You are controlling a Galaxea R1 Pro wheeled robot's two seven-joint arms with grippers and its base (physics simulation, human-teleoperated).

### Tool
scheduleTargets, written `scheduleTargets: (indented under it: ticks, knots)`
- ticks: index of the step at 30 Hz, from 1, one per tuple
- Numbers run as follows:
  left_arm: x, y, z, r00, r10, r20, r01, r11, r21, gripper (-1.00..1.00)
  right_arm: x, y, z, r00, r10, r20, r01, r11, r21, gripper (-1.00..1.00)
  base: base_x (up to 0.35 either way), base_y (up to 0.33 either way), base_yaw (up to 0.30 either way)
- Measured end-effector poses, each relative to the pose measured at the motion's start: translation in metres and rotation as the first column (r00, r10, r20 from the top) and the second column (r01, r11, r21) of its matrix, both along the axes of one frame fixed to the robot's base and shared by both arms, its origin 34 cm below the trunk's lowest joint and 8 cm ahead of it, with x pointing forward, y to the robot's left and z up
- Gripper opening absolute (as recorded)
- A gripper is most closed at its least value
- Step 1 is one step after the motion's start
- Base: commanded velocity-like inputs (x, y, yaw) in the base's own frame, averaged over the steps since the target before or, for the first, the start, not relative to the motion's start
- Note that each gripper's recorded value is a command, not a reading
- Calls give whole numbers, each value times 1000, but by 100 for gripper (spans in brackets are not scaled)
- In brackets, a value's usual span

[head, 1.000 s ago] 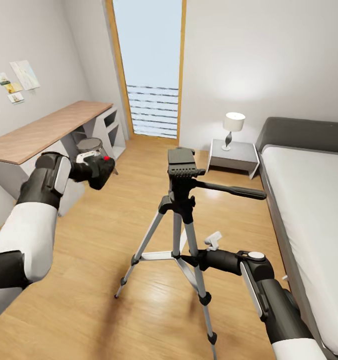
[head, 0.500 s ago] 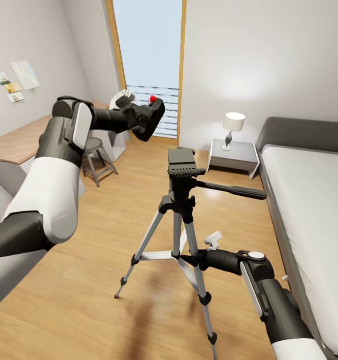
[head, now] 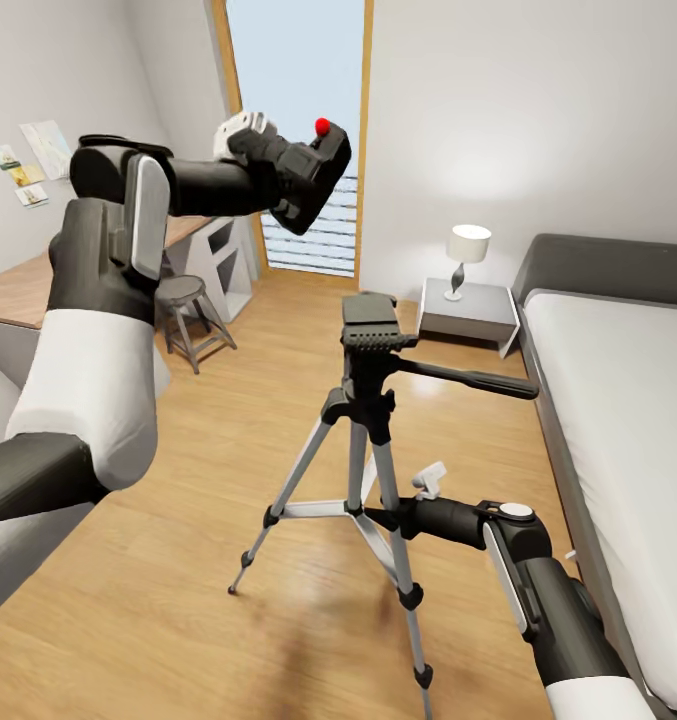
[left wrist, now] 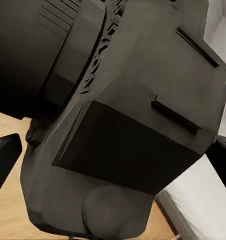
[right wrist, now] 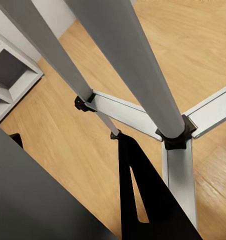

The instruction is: Attach the digital camera to the camera tripod in the bedroom.

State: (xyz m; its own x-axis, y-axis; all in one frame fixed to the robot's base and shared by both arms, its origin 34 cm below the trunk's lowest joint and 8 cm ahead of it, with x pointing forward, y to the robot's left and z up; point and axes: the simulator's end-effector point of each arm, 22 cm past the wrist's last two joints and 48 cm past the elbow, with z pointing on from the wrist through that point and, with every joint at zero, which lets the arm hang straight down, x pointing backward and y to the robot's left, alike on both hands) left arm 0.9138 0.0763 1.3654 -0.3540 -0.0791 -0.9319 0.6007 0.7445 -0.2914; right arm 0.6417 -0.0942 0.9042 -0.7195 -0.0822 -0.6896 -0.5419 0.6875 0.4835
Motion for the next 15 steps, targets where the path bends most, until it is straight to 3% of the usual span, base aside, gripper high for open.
scheduleTargets:
  ticks: [3,6,9,15]
  knots:
    - [-13,-30,-4,998,-60,31,57,993,101,-100,0,0,0,1000,0,0,0,1000,0,-100,0,0,0]
    - [-19,-45,-12,995,-93,34,86,984,154,-100,0,0,0,1000,-1,0,1,1000,0,-100,0,0,0]
    - [-25,-55,-17,992,-128,25,121,978,169,-100,0,0,0,1000,-1,0,1,1000,0,-100,0,0,0]
    - [-44,-73,-25,968,-251,-11,250,958,139,-100,2,-3,1,1000,-11,1,11,1000,7,-100,0,0,0]
